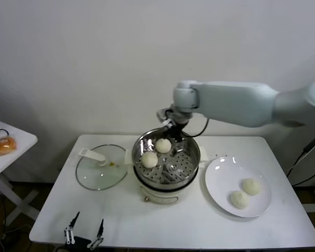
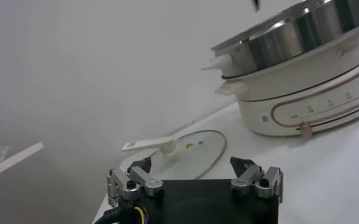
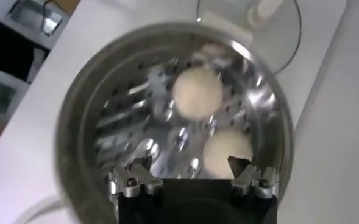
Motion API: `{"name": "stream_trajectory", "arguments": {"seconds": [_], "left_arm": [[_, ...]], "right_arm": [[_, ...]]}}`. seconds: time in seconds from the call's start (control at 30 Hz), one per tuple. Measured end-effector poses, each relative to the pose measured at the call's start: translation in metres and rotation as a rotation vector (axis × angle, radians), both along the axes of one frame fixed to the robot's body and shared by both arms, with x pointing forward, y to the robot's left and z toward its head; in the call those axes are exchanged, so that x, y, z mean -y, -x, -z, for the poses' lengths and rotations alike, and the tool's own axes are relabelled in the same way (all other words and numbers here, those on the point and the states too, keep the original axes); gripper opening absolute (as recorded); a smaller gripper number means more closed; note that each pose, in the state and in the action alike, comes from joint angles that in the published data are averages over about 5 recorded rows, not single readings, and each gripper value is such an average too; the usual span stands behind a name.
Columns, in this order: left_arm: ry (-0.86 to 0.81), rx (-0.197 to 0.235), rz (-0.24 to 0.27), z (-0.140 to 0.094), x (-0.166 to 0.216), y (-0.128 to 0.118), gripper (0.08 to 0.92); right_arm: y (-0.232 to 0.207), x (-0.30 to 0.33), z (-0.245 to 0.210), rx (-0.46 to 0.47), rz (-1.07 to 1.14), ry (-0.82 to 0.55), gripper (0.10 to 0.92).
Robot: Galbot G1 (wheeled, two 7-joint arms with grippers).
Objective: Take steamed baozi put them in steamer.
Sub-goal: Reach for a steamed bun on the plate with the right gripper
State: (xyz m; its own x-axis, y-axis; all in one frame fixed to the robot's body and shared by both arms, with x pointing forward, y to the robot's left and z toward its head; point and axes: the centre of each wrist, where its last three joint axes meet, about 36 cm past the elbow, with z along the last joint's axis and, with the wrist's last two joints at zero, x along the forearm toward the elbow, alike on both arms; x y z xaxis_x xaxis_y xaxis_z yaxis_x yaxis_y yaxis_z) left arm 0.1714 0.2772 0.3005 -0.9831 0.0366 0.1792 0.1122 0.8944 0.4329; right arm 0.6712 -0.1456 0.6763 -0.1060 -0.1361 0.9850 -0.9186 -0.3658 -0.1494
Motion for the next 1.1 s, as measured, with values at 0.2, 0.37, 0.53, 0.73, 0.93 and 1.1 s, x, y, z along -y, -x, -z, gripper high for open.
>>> {"name": "stream_trajectory", "arguments": {"seconds": [0.2, 0.37, 0.53, 0.73, 0.93, 1.1], "left_arm": [[0.002, -0.006, 0.005, 0.002, 0.002, 0.0, 0.823], [0.0, -0.014, 0.009, 0.004, 0.003, 0.001, 0.823], [-0.003, -0.019, 0.006, 0.005, 0.002, 0.003, 0.823], [-0.007, -0.024, 0.005, 0.005, 0.001, 0.004, 0.823], [-0.012, -0.033, 0.007, 0.007, 0.002, 0.005, 0.823], [-0.016, -0.038, 0.011, 0.008, 0.002, 0.007, 0.823]], "right_arm": [[0.017, 0.086, 0.007, -0.041, 0.067, 0.031, 0.823], [0.037, 0.143, 0.034, -0.08, 0.12, 0.041, 0.823], [0.057, 0.183, 0.075, -0.122, 0.164, 0.05, 0.823], [0.076, 0.208, 0.121, -0.147, 0.19, 0.064, 0.823], [0.085, 0.225, 0.156, -0.149, 0.213, 0.086, 0.823], [0.09, 0.234, 0.179, -0.15, 0.237, 0.097, 0.823]]}}
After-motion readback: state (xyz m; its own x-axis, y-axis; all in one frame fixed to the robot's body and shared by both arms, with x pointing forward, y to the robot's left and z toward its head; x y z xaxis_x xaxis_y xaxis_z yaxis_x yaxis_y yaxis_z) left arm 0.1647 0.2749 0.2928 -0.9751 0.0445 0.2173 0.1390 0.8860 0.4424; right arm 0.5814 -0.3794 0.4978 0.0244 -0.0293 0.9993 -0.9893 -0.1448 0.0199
